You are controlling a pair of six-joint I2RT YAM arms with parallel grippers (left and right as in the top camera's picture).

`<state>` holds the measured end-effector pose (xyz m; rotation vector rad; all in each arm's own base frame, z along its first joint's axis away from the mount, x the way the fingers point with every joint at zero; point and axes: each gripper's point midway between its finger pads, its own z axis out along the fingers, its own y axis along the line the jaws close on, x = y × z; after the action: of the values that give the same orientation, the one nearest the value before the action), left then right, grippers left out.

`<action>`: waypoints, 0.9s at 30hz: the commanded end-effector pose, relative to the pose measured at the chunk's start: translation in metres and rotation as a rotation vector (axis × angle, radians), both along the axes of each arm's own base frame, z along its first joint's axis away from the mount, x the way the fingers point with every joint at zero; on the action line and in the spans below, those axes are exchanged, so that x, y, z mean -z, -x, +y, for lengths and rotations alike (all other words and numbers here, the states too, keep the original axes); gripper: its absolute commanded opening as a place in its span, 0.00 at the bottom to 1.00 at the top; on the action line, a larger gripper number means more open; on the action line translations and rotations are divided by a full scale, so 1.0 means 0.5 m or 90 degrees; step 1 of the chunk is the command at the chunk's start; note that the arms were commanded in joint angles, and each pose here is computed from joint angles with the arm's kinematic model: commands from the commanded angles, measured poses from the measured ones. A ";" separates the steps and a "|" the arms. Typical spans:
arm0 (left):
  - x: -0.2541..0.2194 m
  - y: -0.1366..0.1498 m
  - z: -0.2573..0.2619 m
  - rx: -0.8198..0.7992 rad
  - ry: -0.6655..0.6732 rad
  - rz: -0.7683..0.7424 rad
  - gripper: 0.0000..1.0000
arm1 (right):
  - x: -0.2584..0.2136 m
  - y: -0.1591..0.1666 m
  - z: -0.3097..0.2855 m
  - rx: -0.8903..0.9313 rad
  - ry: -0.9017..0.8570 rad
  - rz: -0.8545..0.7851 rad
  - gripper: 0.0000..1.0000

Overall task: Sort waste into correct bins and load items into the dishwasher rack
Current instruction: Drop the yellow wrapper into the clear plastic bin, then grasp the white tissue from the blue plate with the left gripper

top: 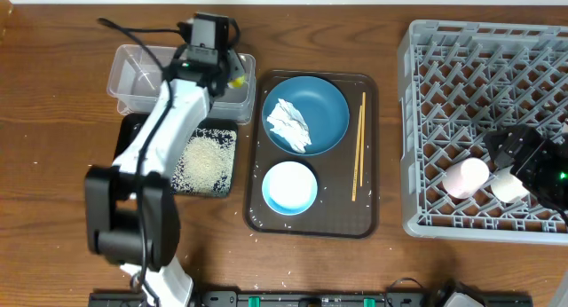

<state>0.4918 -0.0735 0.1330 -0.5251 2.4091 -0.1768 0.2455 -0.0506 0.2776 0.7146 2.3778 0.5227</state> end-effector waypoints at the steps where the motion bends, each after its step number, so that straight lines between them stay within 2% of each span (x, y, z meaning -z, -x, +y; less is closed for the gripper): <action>1: -0.051 0.003 -0.042 0.074 0.014 -0.029 0.62 | 0.000 0.000 0.002 0.001 -0.002 0.002 0.93; 4: -0.088 0.030 -0.095 0.120 0.024 -0.038 0.63 | -0.001 0.000 0.002 0.001 -0.002 0.001 0.92; 6: -0.087 0.055 -0.148 0.184 0.001 -0.030 0.63 | 0.000 -0.002 0.000 0.002 0.000 0.002 0.93; 10: -0.018 0.115 -0.242 0.294 -0.092 0.025 0.63 | 0.010 -0.004 -0.006 0.007 0.000 0.017 0.93; 15: 0.079 0.134 -0.263 0.293 -0.205 0.074 0.63 | 0.021 -0.009 -0.009 0.006 -0.009 0.031 0.91; 23: 0.220 0.157 -0.274 0.323 -0.213 0.171 0.62 | 0.023 -0.009 -0.008 0.005 -0.013 0.034 0.91; 27: 0.246 0.176 -0.300 0.354 -0.167 0.199 0.46 | 0.023 -0.009 -0.008 0.005 -0.013 0.035 0.91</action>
<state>0.4087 -0.2155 0.0123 0.2374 2.7512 0.0546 0.2501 -0.0568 0.2651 0.7553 2.4222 0.5228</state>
